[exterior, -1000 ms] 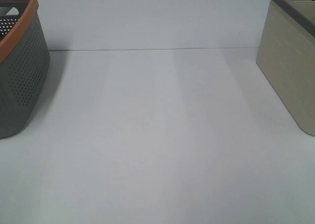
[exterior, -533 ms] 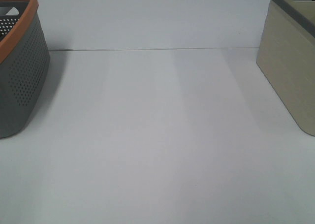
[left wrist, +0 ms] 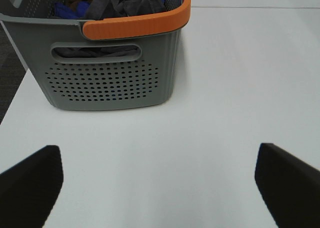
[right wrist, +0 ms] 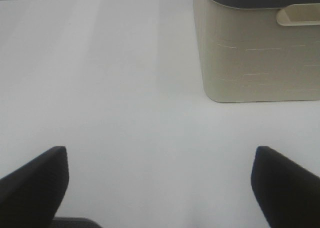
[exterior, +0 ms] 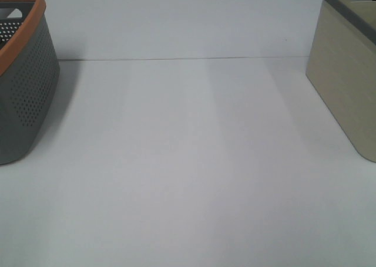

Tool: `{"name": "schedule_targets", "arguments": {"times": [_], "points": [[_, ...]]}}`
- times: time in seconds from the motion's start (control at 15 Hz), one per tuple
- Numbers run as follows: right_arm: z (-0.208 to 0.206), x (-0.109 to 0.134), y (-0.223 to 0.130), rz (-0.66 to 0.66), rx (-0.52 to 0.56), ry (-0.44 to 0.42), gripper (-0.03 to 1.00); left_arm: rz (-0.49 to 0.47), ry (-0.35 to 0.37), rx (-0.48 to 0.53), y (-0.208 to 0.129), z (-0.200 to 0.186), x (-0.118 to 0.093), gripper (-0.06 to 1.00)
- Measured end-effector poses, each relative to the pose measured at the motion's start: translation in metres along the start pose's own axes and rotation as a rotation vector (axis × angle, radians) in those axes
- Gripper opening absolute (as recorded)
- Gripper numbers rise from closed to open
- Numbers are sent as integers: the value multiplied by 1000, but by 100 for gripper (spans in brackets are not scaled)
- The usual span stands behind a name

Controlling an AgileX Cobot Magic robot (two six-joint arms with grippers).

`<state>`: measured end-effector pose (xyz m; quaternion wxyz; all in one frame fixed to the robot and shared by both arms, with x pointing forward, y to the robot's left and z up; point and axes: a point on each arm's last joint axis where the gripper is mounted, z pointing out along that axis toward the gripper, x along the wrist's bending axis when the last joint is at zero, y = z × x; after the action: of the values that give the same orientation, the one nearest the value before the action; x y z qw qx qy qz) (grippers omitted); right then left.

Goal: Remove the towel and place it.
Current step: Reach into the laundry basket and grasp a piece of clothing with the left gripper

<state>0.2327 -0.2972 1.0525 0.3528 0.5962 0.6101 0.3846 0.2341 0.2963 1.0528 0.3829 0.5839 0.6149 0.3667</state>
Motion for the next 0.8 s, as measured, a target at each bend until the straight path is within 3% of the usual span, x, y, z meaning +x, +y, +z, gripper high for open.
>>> {"name": "schedule_targets", "arguments": {"times": [0.8], "points": [[0, 0, 0, 0, 0, 0, 96, 0, 0, 0, 0, 0, 0, 99]]}}
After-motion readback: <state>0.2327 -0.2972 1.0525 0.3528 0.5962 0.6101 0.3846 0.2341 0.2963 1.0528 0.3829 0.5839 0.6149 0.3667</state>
